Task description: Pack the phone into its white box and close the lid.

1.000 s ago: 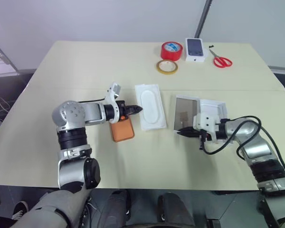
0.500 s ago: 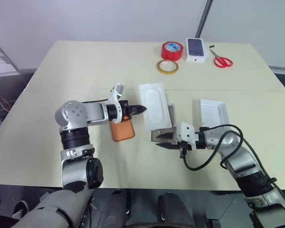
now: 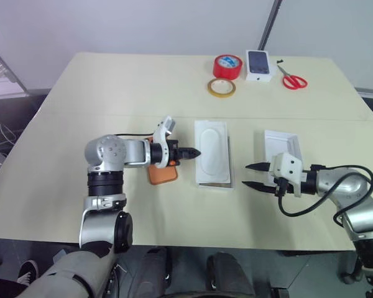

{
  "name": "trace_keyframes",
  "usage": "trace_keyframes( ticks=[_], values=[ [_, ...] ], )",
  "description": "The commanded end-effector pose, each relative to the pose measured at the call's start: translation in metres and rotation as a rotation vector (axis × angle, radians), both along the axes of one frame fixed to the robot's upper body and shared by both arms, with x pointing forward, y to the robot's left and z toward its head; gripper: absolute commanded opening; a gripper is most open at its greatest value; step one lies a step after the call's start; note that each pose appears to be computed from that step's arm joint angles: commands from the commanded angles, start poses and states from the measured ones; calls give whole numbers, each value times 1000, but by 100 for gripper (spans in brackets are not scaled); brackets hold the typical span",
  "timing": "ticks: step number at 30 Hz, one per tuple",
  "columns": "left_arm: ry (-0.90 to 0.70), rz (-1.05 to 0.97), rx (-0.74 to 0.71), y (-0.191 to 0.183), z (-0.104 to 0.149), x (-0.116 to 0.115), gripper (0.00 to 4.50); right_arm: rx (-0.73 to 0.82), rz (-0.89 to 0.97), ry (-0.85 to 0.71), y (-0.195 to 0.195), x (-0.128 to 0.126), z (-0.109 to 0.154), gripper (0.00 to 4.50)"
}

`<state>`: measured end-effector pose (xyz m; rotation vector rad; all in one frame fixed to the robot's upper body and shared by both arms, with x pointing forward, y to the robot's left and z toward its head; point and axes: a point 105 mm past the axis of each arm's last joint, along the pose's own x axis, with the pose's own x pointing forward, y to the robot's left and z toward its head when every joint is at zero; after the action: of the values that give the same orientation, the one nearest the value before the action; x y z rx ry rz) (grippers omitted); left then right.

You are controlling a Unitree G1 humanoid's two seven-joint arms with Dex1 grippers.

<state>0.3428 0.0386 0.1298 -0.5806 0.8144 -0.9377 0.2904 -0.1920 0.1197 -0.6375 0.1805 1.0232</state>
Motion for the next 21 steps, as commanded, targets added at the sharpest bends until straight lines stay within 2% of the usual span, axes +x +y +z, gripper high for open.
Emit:
trace_keyframes(
  ticks=[1,4,8,12,15,18,21],
  values=[
    [-45,-7,-14,-4,7,5,0,25,7,-93,5,5,19,229],
    [-44,-22,6,-7,3,4,90,37,5,-104,9,6,20,235],
    [-67,-37,6,-9,8,4,272,82,-1,-117,16,9,23,235],
    [-133,-20,30,-3,16,9,272,144,16,-136,30,12,30,235],
    [-304,29,51,8,30,19,275,210,37,-126,51,18,32,151],
    [-430,48,91,22,34,22,275,204,56,-153,70,23,28,4],
    [-524,53,200,45,22,22,275,124,60,-173,83,31,14,4]
  ],
)
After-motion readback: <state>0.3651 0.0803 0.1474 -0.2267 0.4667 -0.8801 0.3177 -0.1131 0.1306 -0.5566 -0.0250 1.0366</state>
